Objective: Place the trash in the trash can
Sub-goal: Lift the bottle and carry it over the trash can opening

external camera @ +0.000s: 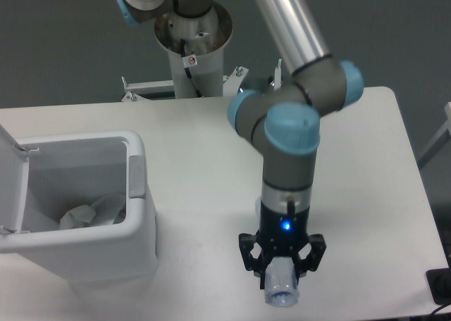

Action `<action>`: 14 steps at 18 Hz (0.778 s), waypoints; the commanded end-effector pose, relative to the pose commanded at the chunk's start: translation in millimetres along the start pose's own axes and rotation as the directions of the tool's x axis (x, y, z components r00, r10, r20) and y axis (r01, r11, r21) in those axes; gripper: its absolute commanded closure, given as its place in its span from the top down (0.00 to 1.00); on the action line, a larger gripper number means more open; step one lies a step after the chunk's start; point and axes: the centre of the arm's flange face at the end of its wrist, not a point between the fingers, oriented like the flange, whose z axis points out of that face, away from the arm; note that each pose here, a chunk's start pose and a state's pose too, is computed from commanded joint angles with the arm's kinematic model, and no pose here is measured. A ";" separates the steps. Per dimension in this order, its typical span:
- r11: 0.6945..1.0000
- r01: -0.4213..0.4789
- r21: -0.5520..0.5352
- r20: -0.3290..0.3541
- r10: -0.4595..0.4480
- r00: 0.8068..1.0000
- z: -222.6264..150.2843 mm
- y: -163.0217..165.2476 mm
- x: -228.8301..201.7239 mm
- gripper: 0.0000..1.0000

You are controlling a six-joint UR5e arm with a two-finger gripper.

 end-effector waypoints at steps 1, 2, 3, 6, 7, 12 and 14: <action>1.000 -0.001 0.030 0.005 0.001 1.000 -20.6 -9.1 6.0 0.59; 0.998 -0.010 0.057 0.010 0.010 1.000 -40.3 -17.1 10.8 0.59; 0.996 -0.018 0.086 0.011 0.017 1.000 -60.9 -24.9 19.4 0.59; 0.989 -0.022 0.145 -0.013 0.024 1.000 -101.1 -40.5 58.4 0.59; 0.987 -0.035 0.158 -0.017 0.038 0.999 -111.7 -43.0 69.3 0.59; 0.977 -0.107 0.186 -0.086 0.124 0.989 -131.6 -43.7 148.5 0.59; 0.974 -0.124 0.189 -0.109 0.146 0.983 -131.5 -41.7 168.9 0.59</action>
